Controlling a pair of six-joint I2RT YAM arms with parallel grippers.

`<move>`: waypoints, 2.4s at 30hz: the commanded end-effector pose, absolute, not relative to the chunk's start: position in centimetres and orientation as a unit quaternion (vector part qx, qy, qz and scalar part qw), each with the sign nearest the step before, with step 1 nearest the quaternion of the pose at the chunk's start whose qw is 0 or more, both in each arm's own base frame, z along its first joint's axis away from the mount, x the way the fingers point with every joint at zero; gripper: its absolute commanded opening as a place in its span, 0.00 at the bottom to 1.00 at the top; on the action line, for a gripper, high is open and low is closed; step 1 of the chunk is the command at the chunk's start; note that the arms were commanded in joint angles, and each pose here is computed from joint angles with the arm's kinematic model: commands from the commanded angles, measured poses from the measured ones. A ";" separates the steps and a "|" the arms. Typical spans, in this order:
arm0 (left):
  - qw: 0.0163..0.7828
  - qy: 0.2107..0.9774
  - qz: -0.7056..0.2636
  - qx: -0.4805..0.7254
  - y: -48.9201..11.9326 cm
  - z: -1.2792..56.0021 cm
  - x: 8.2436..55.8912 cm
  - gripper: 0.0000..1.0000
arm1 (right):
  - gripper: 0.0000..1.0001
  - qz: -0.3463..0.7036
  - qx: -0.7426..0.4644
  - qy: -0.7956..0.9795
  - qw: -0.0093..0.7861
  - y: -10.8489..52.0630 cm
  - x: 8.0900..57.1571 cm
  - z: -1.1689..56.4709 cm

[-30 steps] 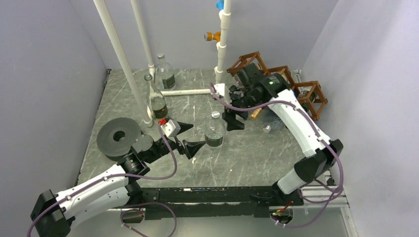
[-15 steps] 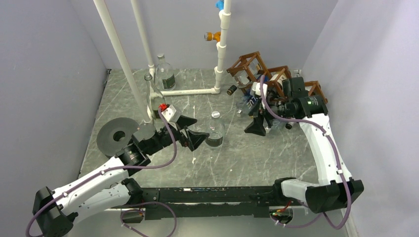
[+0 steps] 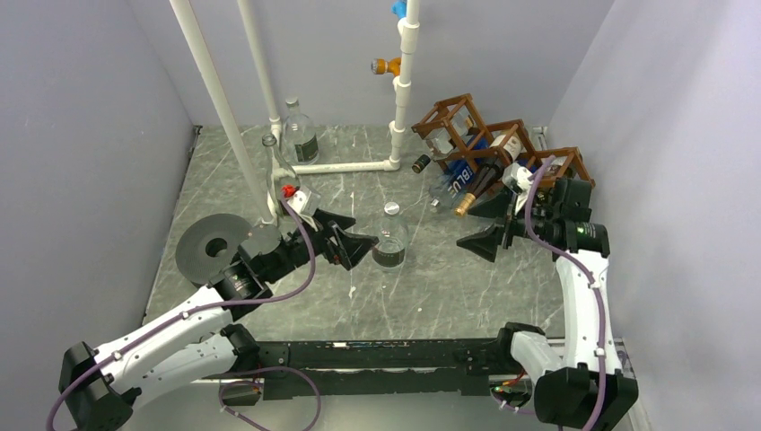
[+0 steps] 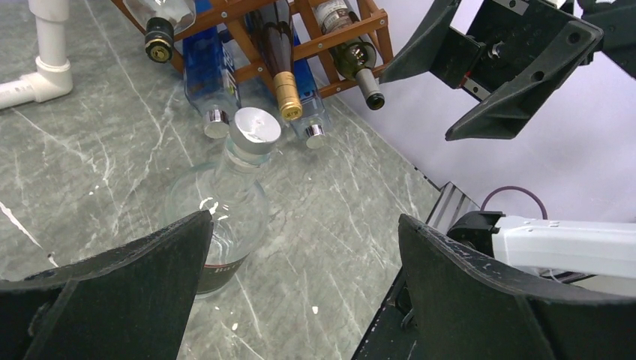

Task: Take the wine bottle off the wine rack
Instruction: Pick up the wine bottle from the center of the board.

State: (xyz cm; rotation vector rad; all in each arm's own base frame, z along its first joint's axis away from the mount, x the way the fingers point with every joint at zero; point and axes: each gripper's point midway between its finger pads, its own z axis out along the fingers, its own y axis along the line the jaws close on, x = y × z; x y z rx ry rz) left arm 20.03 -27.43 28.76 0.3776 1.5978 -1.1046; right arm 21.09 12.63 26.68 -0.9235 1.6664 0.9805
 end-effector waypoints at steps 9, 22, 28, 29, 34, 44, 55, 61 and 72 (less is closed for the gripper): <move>0.485 0.740 -0.442 0.152 -28.0 29.3 20.3 1.00 | 1.00 0.433 -0.361 0.623 0.542 11.7 21.1 27.3; 0.497 0.811 -0.298 0.086 -28.9 29.6 22.6 1.00 | 1.00 0.400 -0.369 0.624 0.561 11.4 20.9 26.1; 0.513 0.831 -0.206 0.057 -29.9 30.2 23.4 0.95 | 1.00 0.385 -0.367 0.630 0.565 11.2 21.1 26.0; 0.516 0.831 -0.200 0.060 -30.3 30.3 23.5 0.93 | 1.00 0.385 -0.368 0.629 0.566 11.2 21.1 26.1; 0.514 0.834 -0.183 0.077 -32.6 29.1 24.3 0.91 | 1.00 0.371 -0.375 0.625 0.575 11.3 20.8 26.3; 0.494 0.854 -0.135 0.092 -34.4 25.2 25.6 0.92 | 1.00 0.350 -0.386 0.617 0.589 11.4 20.2 26.9; 0.494 0.855 -0.085 0.131 -35.5 22.1 27.2 0.92 | 1.00 0.340 -0.395 0.611 0.596 11.6 19.7 27.2; 0.502 0.853 -0.085 0.115 -35.4 21.7 27.7 0.87 | 1.00 0.338 -0.397 0.610 0.597 11.7 19.5 27.2; 0.508 0.853 -0.074 0.095 -34.7 21.7 28.8 0.75 | 1.00 0.336 -0.395 0.613 0.596 11.6 19.6 26.7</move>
